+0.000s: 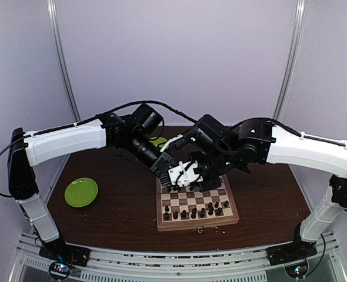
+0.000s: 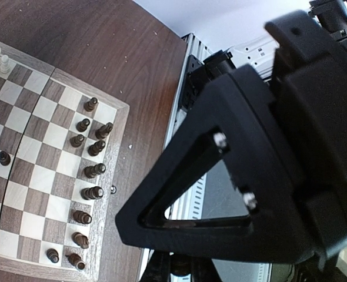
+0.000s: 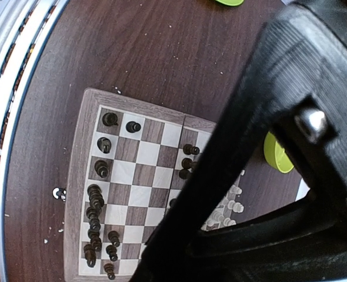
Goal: Set up the chess pieces on the board
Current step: Pass from the left arm to the right, then pass from the right arm to the left
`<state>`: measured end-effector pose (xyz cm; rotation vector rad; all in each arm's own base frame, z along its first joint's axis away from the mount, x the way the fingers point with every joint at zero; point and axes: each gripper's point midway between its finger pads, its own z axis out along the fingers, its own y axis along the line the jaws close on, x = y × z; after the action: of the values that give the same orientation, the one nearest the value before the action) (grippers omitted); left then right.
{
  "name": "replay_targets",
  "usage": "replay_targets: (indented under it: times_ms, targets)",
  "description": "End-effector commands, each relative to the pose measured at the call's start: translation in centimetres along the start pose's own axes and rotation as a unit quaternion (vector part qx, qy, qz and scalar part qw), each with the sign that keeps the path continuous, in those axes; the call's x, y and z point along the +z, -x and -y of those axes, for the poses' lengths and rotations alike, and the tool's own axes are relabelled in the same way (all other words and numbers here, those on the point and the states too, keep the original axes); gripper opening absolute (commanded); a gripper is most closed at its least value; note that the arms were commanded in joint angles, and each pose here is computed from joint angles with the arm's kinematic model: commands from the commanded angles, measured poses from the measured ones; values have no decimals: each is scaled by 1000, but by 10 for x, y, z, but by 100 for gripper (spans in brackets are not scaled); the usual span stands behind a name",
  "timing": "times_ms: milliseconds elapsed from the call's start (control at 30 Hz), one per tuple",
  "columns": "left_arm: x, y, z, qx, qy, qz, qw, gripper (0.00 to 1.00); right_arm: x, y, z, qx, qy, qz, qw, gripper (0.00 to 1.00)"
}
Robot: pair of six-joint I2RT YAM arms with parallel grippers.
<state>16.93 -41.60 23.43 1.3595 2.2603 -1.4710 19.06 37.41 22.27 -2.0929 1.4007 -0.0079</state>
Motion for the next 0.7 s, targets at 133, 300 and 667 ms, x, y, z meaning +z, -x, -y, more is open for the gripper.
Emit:
replay_targets:
  times_ms: [133,300,667]
  targets:
    - [-3,10,0,12,5,22,1000,17,-11,1,3,12,-18,-4,1000,7]
    - [-26,19,-4,69,81,71,992,27,-29,-1,2,90,7,57,994,5]
    - [-70,41,28,328,228,268,877,29,-87,13,-4,265,184,262,910,4]
